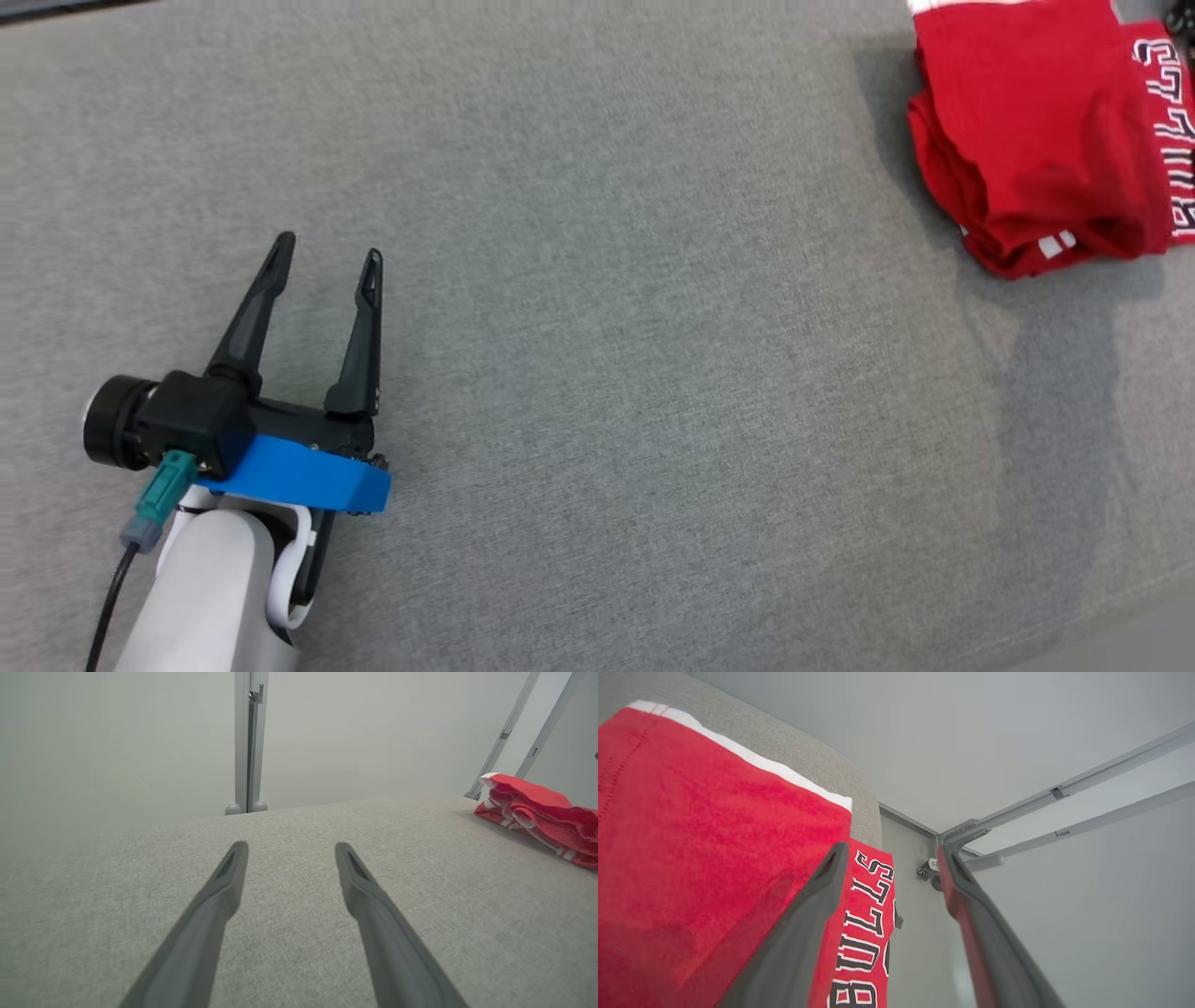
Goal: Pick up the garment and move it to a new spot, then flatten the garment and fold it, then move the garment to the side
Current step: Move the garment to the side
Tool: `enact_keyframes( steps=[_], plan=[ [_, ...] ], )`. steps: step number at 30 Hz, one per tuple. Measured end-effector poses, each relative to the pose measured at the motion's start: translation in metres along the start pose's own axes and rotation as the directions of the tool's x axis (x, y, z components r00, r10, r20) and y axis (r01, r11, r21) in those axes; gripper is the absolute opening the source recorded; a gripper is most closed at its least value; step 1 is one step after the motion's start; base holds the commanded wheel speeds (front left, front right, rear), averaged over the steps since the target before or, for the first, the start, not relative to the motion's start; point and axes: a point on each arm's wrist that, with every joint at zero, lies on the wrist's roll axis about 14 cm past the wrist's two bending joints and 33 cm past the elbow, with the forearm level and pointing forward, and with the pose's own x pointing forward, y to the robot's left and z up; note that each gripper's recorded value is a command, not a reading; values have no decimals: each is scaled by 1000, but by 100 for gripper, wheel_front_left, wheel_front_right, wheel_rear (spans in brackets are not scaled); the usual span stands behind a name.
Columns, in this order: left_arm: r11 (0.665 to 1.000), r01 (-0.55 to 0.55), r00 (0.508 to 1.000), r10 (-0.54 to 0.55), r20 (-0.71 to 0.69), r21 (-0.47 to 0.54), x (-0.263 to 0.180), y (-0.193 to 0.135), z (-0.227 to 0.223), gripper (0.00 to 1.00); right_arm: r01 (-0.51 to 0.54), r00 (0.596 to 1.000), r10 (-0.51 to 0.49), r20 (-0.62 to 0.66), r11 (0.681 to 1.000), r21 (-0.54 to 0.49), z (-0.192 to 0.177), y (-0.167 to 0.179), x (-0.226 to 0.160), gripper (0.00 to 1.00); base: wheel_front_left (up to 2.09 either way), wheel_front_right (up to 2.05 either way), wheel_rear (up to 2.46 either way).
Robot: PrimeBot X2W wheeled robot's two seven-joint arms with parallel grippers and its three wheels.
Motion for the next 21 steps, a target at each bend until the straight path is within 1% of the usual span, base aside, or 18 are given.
enact_keyframes(
  steps=[4,7,9,13,17,21],
  plan=[
    [999,-32,999,31,34,9,-11,1,17,100,-15,992,4,124,996,84,27,12,-5,100,0,0,0],
    [997,-69,996,68,50,21,-26,5,29,100,-58,977,23,210,985,160,39,31,-16,100,0,0,0],
    [995,-93,994,91,56,27,-39,5,35,100,-91,961,21,275,965,246,51,45,-26,100,0,0,0],
    [988,-153,985,150,83,21,-65,7,50,100,-163,920,20,392,929,333,76,67,-51,100,0,0,0],
    [977,-214,972,211,103,15,-93,8,60,100,-229,879,31,476,902,365,88,86,-82,100,0,0,0],
    [965,-262,958,258,123,20,-116,12,68,100,-303,848,42,528,856,418,89,109,-111,100,0,0,0]
  ],
)
